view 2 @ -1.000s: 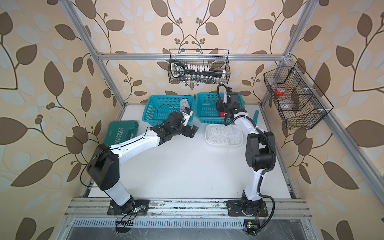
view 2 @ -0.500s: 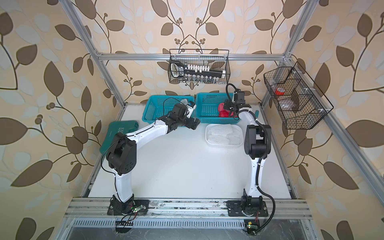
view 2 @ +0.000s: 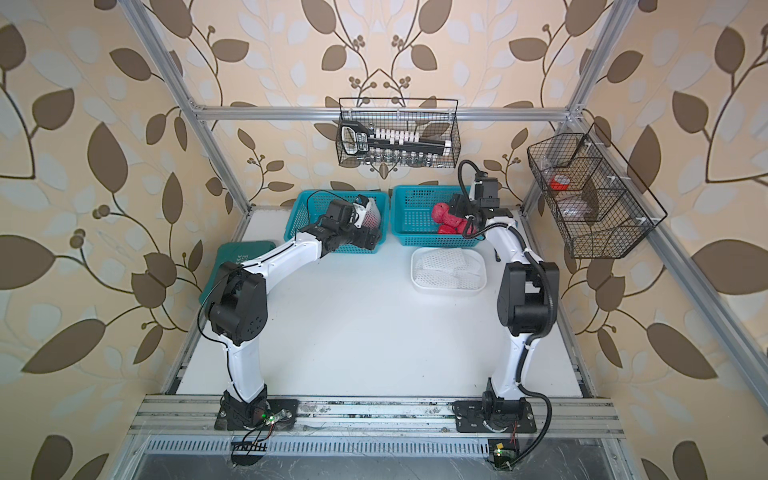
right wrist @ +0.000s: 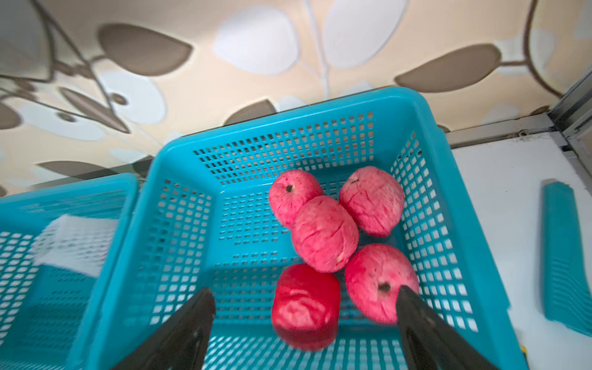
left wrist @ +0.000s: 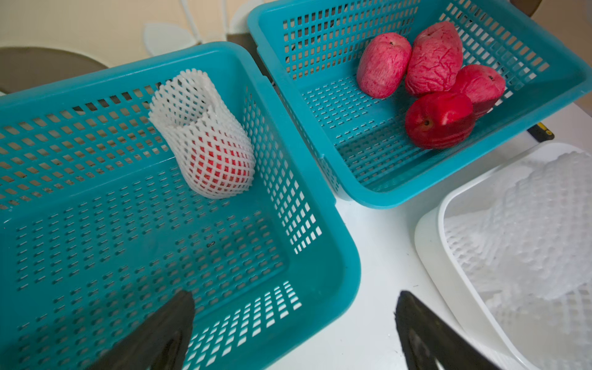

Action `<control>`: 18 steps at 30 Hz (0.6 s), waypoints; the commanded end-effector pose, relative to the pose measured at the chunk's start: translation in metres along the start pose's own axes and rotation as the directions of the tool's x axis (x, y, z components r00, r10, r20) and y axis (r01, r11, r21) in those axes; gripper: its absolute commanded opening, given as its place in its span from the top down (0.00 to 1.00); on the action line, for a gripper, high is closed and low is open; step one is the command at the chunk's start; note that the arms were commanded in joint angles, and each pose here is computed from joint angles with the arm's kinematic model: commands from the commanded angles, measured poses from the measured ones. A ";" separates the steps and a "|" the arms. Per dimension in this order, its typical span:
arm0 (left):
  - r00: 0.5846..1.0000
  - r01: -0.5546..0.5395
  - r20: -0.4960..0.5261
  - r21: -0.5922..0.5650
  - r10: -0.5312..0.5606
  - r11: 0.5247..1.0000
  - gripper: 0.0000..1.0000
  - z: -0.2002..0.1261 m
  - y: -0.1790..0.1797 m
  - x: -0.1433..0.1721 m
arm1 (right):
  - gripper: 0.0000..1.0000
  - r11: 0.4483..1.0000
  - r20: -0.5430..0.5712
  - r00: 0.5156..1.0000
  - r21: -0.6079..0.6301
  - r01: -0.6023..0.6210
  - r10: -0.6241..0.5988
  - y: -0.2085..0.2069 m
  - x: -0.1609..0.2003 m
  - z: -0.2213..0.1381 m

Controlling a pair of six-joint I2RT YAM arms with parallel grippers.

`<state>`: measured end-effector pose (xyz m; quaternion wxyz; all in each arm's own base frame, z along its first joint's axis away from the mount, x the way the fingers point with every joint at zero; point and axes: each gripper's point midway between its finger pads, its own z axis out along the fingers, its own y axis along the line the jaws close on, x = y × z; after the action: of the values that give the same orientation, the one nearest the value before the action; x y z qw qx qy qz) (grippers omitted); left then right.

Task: Remove foam nets from apples
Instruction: Pick up the apple from the basket.

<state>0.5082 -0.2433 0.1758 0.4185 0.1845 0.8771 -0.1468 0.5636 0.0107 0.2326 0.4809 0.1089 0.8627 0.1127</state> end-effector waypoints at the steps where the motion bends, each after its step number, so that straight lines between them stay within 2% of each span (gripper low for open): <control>1: 0.996 0.065 0.059 0.006 -0.065 0.998 0.01 -0.018 0.023 -0.032 | 0.12 0.988 0.081 0.996 -0.157 -0.013 0.026 0.037 -0.013 -0.043; 4: 0.994 0.100 0.042 -0.007 -0.099 0.995 0.01 -0.011 0.043 -0.035 | 0.11 0.970 0.119 0.993 -0.242 0.014 0.015 0.064 -0.002 -0.074; 10: 0.995 0.100 0.034 -0.050 -0.098 0.994 0.01 0.011 0.069 -0.043 | 0.10 0.935 0.171 0.985 -0.350 0.051 0.011 0.099 0.037 -0.117; 13: 0.998 0.065 0.012 -0.065 -0.064 0.996 0.01 0.031 0.076 -0.042 | 0.10 0.912 0.234 0.972 -0.400 0.093 0.004 0.108 0.057 -0.135; 18: 0.999 0.028 0.029 0.003 -0.028 1.000 0.01 0.055 0.070 -0.044 | 0.10 0.909 0.298 0.954 -0.394 0.133 -0.010 0.103 0.080 -0.161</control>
<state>0.6007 -0.1979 0.1608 0.4191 0.1385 0.8866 -0.1383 0.4022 0.1189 0.2494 0.5603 -0.0015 0.7887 0.2529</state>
